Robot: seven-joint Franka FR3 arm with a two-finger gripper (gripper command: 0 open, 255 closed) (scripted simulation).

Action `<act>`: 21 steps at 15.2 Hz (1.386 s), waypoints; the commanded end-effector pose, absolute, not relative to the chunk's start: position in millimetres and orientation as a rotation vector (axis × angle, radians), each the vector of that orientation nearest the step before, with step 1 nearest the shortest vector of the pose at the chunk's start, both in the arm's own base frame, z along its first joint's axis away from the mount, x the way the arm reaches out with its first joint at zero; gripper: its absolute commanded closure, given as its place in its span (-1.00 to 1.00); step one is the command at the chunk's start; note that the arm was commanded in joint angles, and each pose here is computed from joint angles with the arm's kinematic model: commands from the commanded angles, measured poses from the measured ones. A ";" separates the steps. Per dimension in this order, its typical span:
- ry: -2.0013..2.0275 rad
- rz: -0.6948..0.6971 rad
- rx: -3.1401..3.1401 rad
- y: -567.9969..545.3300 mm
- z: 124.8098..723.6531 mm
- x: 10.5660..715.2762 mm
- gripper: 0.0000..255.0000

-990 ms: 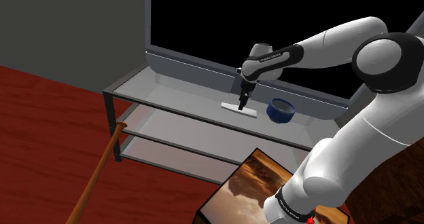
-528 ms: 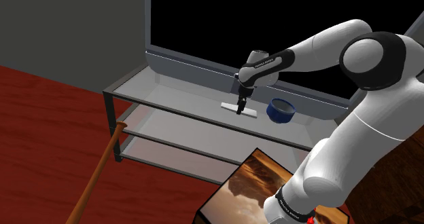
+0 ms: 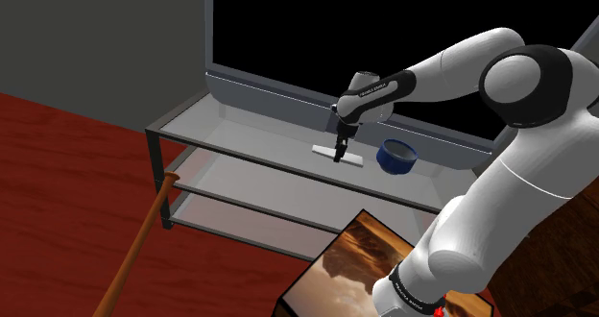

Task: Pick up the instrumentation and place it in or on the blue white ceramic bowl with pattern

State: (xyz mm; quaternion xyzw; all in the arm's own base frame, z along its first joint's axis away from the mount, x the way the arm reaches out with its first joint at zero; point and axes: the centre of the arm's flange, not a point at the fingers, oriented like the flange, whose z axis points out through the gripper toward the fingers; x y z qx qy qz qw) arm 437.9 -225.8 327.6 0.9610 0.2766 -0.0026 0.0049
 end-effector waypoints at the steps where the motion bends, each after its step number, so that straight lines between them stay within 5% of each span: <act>1: 0.866 -0.008 3.010 -225.8 327.5 437.9 1.00; 21: 0.866 -0.008 3.010 -225.8 396.1 437.9 1.00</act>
